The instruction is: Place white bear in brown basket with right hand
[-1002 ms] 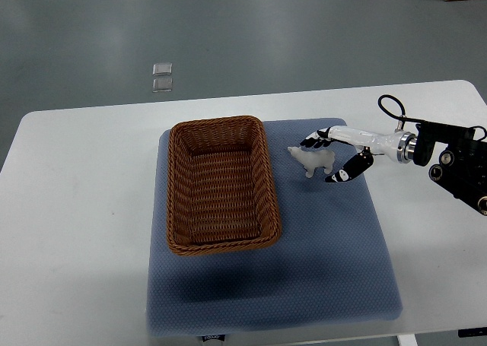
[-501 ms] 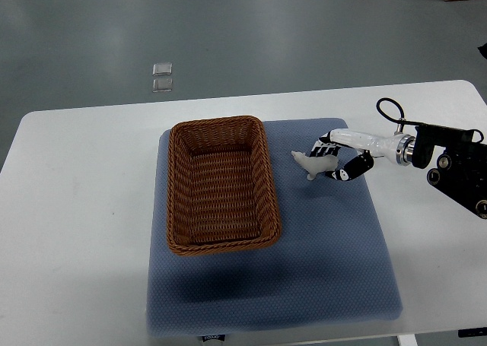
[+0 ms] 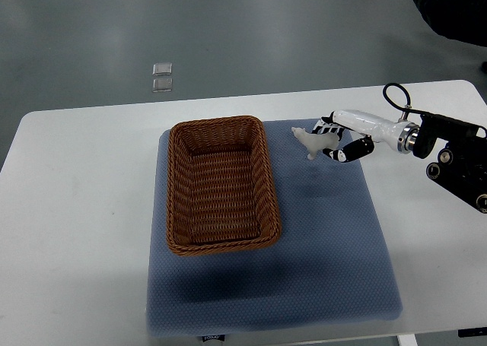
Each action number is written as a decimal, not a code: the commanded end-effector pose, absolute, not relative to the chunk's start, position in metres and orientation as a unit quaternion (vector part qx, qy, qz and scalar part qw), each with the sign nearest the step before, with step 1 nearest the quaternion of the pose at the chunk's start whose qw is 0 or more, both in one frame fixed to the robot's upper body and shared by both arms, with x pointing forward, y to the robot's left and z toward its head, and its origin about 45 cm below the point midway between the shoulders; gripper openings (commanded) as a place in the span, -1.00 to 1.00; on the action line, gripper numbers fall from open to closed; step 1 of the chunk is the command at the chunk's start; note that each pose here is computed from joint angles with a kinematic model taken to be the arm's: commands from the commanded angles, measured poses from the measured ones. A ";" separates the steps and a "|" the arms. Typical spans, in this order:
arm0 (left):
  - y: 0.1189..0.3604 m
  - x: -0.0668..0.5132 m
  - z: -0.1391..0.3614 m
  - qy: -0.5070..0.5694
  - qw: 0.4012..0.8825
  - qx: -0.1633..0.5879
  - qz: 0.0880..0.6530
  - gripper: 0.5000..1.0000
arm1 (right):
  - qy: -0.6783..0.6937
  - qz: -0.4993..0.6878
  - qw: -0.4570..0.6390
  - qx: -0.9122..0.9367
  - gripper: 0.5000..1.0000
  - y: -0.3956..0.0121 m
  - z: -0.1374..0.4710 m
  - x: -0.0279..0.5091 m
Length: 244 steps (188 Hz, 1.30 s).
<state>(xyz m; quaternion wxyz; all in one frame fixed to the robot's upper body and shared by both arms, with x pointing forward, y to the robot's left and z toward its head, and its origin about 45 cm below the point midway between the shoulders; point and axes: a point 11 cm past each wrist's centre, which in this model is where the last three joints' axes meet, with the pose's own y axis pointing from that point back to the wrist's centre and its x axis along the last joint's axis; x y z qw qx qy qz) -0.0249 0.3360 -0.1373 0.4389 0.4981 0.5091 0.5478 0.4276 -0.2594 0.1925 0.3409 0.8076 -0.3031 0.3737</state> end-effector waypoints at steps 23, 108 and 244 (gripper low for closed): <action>0.336 -0.025 -0.137 0.509 0.439 0.498 0.548 1.00 | -0.285 0.423 0.271 0.816 -0.99 -0.227 0.233 0.424; 0.336 -0.025 -0.137 0.509 0.439 0.498 0.548 1.00 | -0.220 0.437 0.186 0.852 -0.70 -0.149 0.246 0.398; 0.336 -0.025 -0.137 0.509 0.439 0.498 0.548 1.00 | -0.258 0.432 0.182 0.845 0.44 -0.157 0.243 0.407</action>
